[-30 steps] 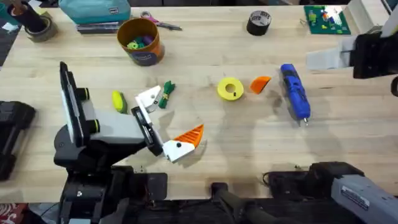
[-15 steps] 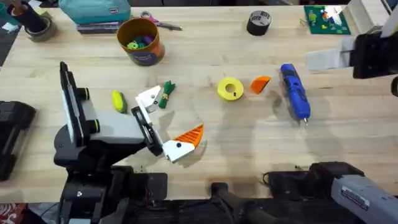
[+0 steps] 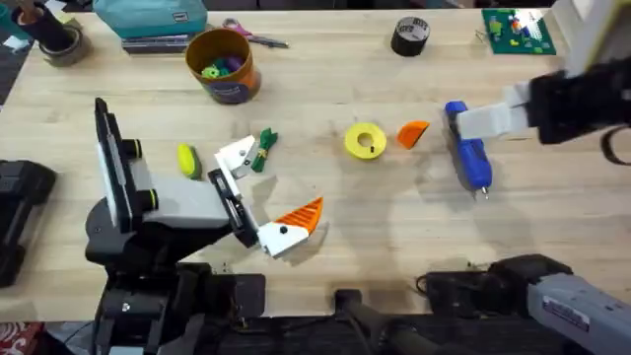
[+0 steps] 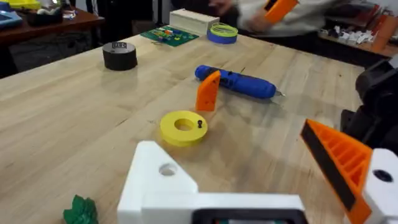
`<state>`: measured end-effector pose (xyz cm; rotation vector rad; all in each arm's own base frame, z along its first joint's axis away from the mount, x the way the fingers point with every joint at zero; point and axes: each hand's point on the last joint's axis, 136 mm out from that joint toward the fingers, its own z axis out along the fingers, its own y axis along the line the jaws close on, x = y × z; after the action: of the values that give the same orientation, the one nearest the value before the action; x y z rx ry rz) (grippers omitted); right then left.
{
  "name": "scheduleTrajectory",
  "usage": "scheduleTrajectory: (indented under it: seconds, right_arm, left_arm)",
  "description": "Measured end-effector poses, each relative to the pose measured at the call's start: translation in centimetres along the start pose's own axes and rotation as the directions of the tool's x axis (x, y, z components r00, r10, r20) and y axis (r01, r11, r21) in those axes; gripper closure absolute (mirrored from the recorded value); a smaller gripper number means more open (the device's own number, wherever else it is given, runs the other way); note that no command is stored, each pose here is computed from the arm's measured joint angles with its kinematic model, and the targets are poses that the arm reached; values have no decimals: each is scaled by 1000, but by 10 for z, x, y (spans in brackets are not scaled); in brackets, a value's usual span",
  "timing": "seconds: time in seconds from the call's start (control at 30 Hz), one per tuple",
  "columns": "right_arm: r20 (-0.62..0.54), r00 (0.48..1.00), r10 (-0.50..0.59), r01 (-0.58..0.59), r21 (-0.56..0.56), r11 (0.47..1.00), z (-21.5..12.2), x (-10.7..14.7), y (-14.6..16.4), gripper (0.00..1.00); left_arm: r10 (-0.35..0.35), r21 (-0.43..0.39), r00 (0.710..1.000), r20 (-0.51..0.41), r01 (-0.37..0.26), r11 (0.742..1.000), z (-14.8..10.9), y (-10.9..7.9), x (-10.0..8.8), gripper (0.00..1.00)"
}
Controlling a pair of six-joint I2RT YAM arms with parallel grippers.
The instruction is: Pick up the gripper from the table and insert it into the empty holder that is missing its gripper. Then pick up a screw, insert it into the mounting hole, and use the screwdriver to tighten it. Finally, clean up the table by picking up the vegetable and placing it into the bucket.
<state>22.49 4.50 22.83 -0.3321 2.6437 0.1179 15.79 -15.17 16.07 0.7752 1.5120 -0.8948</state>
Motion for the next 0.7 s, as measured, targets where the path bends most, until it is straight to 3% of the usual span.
scheduleTrajectory:
  seconds: [0.33,0.7]
  right_arm:
    - [-153,969,-196,182,-101,978,25,-6,39,6]
    - [-236,944,-230,219,-73,973,43,-35,23,6]
  left_arm:
    - [0,2,1000,0,0,1000,0,0,0,15]
    - [-1,2,1000,0,1,1000,0,0,0,15]
